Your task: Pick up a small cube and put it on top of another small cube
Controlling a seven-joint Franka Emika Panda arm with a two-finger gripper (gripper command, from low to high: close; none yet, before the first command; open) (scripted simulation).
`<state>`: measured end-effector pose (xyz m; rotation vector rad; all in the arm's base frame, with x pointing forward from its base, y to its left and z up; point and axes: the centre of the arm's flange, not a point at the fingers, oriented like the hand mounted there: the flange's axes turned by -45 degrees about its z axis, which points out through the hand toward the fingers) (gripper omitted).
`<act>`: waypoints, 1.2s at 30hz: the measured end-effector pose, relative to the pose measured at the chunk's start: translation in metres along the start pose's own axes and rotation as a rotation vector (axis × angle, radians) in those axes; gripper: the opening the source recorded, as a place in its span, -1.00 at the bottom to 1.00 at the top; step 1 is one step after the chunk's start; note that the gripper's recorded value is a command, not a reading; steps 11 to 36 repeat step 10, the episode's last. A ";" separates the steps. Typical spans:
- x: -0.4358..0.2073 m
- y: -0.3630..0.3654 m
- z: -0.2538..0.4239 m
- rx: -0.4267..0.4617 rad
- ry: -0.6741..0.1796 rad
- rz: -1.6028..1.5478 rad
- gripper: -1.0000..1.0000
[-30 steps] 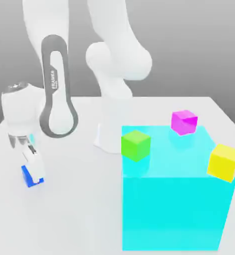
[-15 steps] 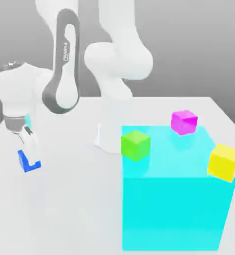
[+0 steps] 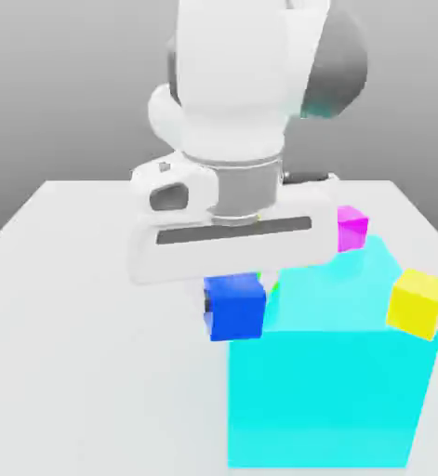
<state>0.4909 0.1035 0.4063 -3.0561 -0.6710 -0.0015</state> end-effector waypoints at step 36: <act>0.024 -0.108 -0.002 -0.006 -0.005 -0.288 1.00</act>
